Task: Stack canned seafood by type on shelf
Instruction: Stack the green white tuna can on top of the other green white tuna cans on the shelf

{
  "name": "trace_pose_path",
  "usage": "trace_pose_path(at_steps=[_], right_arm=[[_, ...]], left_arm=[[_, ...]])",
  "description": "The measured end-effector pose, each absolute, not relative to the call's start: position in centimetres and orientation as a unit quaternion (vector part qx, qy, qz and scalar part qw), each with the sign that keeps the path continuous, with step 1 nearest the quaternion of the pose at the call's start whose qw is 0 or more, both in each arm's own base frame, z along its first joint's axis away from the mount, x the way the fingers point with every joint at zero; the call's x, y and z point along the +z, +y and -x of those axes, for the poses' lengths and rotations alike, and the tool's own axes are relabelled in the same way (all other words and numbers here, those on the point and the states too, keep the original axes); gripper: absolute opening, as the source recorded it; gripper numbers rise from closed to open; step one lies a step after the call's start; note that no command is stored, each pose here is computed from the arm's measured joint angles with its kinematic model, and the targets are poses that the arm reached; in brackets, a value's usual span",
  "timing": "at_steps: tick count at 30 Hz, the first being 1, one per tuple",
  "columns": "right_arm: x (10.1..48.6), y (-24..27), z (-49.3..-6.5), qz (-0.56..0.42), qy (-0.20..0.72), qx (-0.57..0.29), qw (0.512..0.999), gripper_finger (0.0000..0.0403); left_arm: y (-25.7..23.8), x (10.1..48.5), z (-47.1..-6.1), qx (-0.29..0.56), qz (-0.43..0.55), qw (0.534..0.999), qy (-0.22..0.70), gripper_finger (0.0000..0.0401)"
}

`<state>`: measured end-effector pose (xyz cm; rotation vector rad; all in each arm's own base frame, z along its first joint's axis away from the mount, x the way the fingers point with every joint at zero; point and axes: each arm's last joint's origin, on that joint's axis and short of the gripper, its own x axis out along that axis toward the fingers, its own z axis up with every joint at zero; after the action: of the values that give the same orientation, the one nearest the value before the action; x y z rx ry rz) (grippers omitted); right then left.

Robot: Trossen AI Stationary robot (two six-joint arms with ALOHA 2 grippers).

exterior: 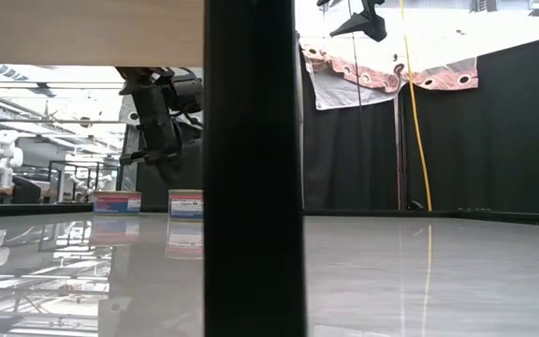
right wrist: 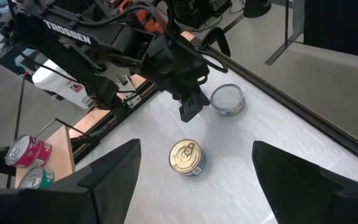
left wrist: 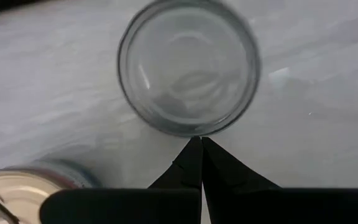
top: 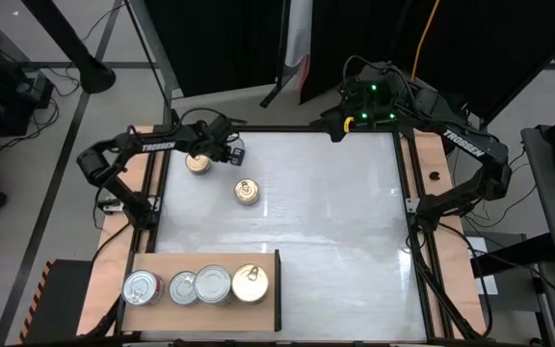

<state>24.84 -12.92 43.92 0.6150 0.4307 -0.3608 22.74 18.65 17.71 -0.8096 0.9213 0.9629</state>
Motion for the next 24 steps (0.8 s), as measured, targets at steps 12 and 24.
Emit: trace_pose_path(at_steps=[12,24], right_arm=[[43.9,-12.9,-24.8,-0.299,0.209,-0.175,0.914,0.0299],[44.0,-12.9,-24.9,-0.297,0.205,-0.174,0.916,0.0299]], left_arm=[[18.6,17.2,-22.9,0.428,0.369,0.707,0.426,0.0001],[18.4,17.4,-23.1,0.452,0.359,0.704,0.414,0.0001]])
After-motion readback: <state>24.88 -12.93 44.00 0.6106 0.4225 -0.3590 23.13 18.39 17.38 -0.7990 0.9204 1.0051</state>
